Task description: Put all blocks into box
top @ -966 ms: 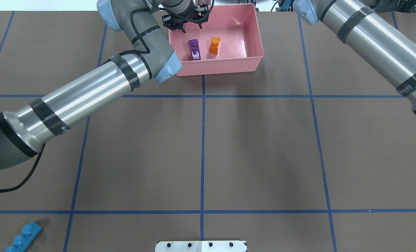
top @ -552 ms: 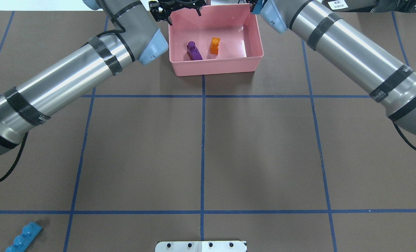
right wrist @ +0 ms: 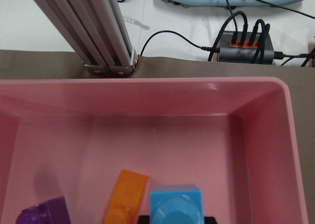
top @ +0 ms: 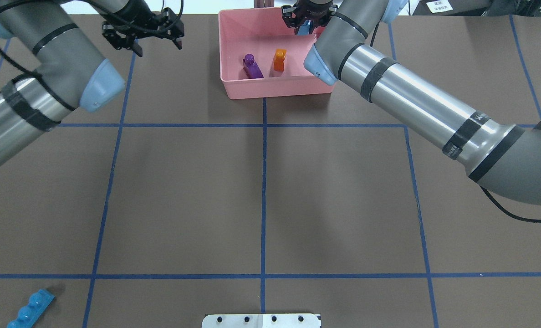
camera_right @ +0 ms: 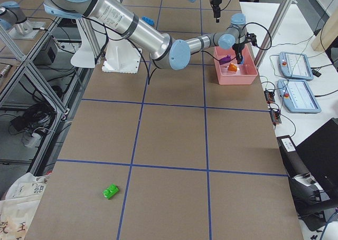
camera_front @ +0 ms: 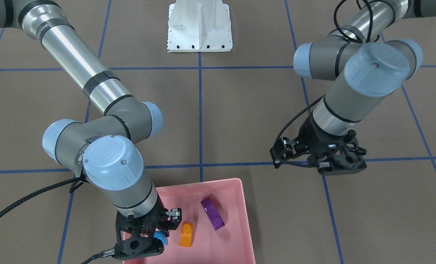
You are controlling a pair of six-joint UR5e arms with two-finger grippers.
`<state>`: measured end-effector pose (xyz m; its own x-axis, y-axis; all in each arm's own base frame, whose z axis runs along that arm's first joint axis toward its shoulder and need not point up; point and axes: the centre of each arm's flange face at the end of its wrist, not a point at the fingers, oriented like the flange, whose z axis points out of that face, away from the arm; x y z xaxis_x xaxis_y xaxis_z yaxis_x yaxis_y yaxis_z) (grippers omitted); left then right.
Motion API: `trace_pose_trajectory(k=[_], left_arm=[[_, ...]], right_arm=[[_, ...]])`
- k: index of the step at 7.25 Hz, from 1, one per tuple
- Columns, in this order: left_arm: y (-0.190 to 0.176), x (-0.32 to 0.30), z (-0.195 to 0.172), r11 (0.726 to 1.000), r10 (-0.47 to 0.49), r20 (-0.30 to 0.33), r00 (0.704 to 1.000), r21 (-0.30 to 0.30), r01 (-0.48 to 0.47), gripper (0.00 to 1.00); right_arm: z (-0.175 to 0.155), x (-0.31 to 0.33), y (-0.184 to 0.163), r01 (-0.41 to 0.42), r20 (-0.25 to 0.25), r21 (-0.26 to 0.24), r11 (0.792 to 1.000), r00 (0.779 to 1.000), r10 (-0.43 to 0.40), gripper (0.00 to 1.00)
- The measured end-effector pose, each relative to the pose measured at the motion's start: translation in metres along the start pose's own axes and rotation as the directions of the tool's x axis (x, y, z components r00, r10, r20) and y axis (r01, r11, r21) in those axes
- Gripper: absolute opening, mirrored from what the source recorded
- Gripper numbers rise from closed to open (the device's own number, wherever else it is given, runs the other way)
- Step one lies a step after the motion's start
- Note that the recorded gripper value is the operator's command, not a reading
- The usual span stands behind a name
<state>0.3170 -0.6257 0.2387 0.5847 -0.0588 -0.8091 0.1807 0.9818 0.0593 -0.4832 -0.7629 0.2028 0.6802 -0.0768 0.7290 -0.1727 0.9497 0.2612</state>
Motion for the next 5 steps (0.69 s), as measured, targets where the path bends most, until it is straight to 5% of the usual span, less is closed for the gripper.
trace_pose_trajectory(k=[3, 5], left_arm=[[0.117, -0.121, -0.013, 0.997, 0.025, 0.073, 0.997, -0.075, -0.02, 1.0], [0.202, -0.146, -0.02, 0.995, 0.039, 0.116, 0.992, -0.101, -0.027, 1.0]], right_arm=[[-0.012, 0.002, -0.007, -0.028, 0.03, -0.013, 1.0, 0.999, 0.029, 0.99], [-0.066, 0.01, -0.027, -0.079, 0.051, -0.086, 0.993, 0.995, 0.083, 0.99]])
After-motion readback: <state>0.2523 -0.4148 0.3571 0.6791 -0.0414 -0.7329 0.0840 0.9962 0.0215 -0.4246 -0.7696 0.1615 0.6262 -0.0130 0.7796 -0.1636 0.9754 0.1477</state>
